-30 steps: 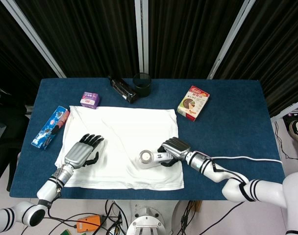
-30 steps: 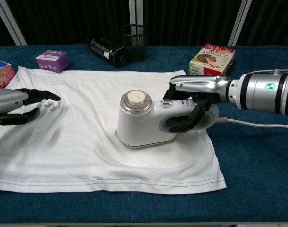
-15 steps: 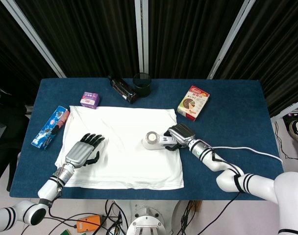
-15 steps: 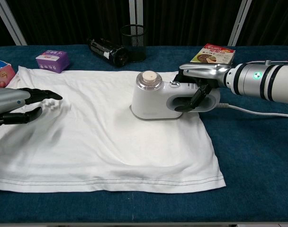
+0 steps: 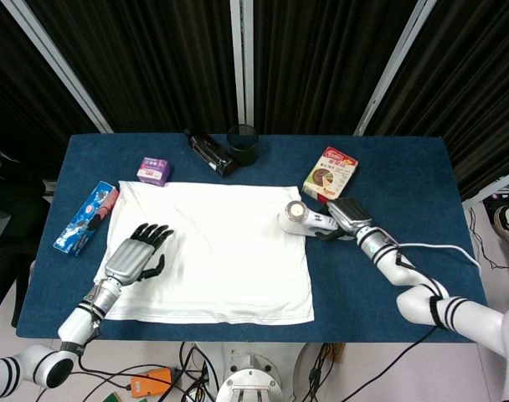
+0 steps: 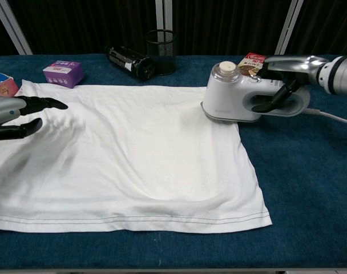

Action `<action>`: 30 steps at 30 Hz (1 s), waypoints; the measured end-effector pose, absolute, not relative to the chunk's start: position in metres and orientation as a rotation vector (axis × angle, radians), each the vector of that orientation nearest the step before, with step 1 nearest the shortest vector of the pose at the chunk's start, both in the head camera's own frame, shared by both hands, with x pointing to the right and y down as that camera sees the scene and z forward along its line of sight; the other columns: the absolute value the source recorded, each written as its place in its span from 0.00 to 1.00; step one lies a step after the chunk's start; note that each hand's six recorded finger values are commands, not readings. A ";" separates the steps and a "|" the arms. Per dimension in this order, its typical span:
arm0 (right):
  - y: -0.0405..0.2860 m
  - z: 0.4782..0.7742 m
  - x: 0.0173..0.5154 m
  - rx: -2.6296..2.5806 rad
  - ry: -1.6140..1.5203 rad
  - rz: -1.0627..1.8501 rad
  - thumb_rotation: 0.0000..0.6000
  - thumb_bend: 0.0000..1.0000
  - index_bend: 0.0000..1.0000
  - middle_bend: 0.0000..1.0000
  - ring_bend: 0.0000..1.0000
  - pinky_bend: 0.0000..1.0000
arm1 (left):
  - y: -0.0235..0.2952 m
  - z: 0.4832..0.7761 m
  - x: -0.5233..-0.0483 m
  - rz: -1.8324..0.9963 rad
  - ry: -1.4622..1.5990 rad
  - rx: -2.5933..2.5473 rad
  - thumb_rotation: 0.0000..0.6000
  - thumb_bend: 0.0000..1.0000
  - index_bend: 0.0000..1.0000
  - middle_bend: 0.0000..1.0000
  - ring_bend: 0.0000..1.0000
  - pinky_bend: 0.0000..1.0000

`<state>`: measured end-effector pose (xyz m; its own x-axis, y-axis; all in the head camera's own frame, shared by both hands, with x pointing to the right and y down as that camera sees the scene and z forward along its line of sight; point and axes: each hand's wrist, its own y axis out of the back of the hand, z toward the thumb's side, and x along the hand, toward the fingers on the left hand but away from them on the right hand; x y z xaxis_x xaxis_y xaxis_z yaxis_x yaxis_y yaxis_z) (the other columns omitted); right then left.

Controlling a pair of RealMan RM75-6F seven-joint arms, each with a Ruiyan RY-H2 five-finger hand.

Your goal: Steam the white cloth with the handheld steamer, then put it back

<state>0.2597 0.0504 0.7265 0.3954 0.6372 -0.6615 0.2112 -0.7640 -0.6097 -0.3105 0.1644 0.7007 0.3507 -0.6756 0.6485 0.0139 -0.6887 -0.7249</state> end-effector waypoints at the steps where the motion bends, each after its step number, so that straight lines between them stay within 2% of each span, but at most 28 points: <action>1: 0.051 0.721 0.267 -2.223 -0.729 1.337 1.00 0.48 1.00 0.84 0.89 0.71 | 0.162 0.696 -0.315 -1.375 0.596 -1.964 0.07 0.53 0.05 0.02 0.00 0.00; 8: 0.077 0.687 0.329 -2.193 -0.669 1.435 1.00 0.48 0.94 0.84 0.84 0.68 | 0.152 0.670 -0.346 -1.393 0.735 -1.902 0.06 0.53 0.05 0.03 0.00 0.00; 12: 0.104 0.691 0.350 -2.202 -0.584 1.525 1.00 0.48 0.88 0.84 0.77 0.62 | 0.152 0.662 -0.367 -1.433 0.814 -1.876 0.07 0.53 0.05 0.02 0.00 0.00; 14: 0.109 0.695 0.351 -2.203 -0.573 1.535 1.00 0.43 0.83 0.81 0.72 0.58 | 0.154 0.661 -0.377 -1.456 0.843 -1.867 0.07 0.53 0.05 0.02 0.00 0.00; 17: 0.112 0.702 0.352 -2.192 -0.563 1.536 1.00 0.24 0.70 0.70 0.55 0.50 | 0.156 0.660 -0.387 -1.480 0.872 -1.856 0.07 0.52 0.05 0.02 0.00 0.00; 18: 0.112 0.704 0.352 -2.185 -0.561 1.534 1.00 0.16 0.60 0.62 0.47 0.45 | 0.157 0.659 -0.390 -1.486 0.881 -1.851 0.06 0.52 0.05 0.02 0.00 0.00; 20: 0.113 0.705 0.351 -2.171 -0.565 1.521 1.00 0.06 0.44 0.50 0.34 0.37 | 0.159 0.657 -0.397 -1.498 0.898 -1.841 0.06 0.51 0.05 0.02 0.00 0.00; 22: 0.112 0.703 0.351 -2.155 -0.574 1.510 1.00 0.01 0.29 0.40 0.25 0.31 | 0.160 0.656 -0.402 -1.507 0.913 -1.832 0.07 0.51 0.05 0.02 0.00 0.00; 25: 0.109 0.699 0.351 -2.135 -0.609 1.491 1.00 0.00 0.13 0.26 0.15 0.23 | 0.160 0.652 -0.411 -1.520 0.937 -1.815 0.06 0.51 0.05 0.02 0.00 0.00; 28: 0.108 0.692 0.352 -2.127 -0.647 1.479 1.00 0.00 0.03 0.16 0.07 0.17 | 0.161 0.649 -0.420 -1.533 0.958 -1.799 0.06 0.51 0.05 0.02 0.00 0.00; 30: 0.107 0.687 0.354 -2.122 -0.664 1.472 1.00 0.00 0.00 0.13 0.05 0.15 | 0.162 0.647 -0.425 -1.542 0.970 -1.789 0.06 0.51 0.05 0.02 0.00 0.00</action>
<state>0.3538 0.1070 0.6866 0.3071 0.6269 -0.7160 0.1223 -0.7722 -0.6236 -0.4248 0.1619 0.6472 0.0677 -0.8229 0.5641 -0.1521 -0.5673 -0.8094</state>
